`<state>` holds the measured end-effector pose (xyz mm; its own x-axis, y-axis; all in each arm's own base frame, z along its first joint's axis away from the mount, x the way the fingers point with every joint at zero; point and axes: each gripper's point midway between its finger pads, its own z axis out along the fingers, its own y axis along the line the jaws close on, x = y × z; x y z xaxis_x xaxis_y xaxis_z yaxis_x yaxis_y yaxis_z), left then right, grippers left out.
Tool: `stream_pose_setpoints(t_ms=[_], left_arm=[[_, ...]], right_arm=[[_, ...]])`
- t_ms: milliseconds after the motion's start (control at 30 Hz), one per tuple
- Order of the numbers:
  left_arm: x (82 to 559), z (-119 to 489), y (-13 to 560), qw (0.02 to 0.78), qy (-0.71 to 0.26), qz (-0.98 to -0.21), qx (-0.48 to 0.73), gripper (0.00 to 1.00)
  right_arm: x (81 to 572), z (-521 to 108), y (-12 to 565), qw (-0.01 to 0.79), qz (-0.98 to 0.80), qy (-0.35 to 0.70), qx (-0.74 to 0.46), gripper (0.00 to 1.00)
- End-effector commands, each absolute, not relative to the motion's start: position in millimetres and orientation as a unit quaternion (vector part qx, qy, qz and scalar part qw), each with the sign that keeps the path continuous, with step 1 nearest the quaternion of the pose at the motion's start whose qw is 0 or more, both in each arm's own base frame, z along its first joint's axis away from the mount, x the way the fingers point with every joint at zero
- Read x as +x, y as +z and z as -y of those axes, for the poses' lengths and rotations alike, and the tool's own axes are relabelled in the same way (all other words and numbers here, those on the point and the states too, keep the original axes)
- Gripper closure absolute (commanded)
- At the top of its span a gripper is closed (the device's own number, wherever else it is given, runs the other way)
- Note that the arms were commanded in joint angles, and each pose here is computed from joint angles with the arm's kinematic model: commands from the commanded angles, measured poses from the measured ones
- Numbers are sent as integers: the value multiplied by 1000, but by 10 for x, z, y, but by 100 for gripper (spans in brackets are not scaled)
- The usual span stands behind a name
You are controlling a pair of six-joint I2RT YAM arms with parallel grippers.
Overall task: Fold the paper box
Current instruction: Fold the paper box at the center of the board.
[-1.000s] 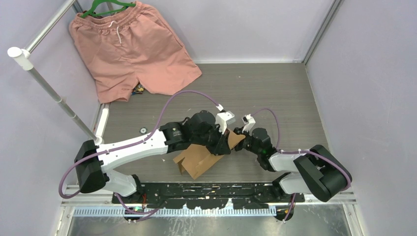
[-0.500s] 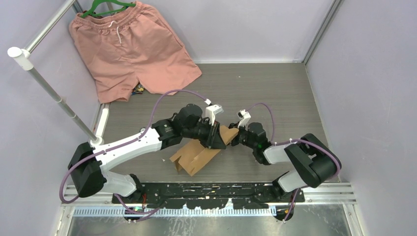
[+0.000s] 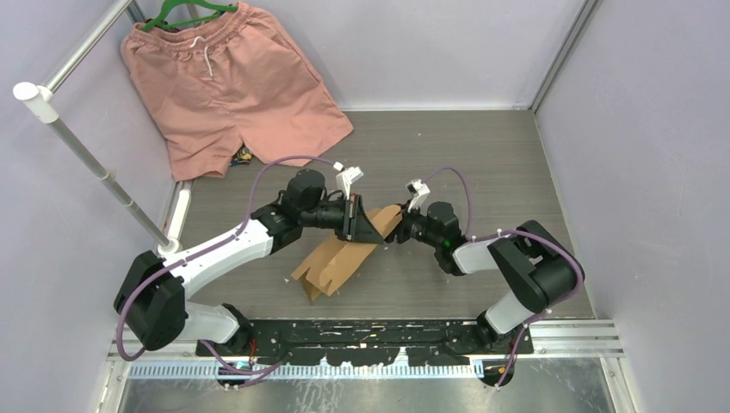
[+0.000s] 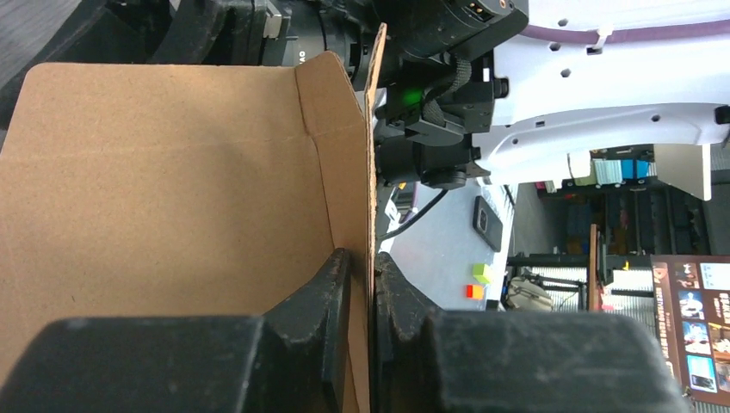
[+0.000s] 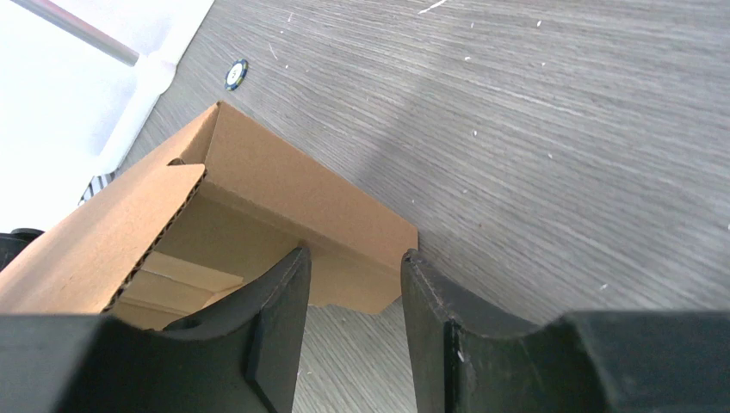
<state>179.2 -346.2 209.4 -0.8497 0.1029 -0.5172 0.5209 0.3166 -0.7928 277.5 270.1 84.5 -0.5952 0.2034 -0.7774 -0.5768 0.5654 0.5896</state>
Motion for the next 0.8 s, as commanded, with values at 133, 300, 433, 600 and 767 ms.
stream_pose_setpoints(t_ms=[133,300,433,600,767], left_arm=[[1742,3470,2298,179,-604,-747,212,85],[1782,3434,2270,176,-611,-744,203,85],[1848,3372,2265,171,-625,-738,188,85],[1913,3282,2233,169,-627,-740,176,85],[1984,3186,2197,167,-630,-740,164,84]], right_arm=[[2897,-2935,1122,451,-736,469,-186,51],[2886,-2996,1078,441,-735,475,-201,51],[2894,-3051,1061,434,-732,482,-206,51],[2909,-3149,1052,426,-728,492,-216,51],[2908,-3249,1039,418,-728,494,-228,51]])
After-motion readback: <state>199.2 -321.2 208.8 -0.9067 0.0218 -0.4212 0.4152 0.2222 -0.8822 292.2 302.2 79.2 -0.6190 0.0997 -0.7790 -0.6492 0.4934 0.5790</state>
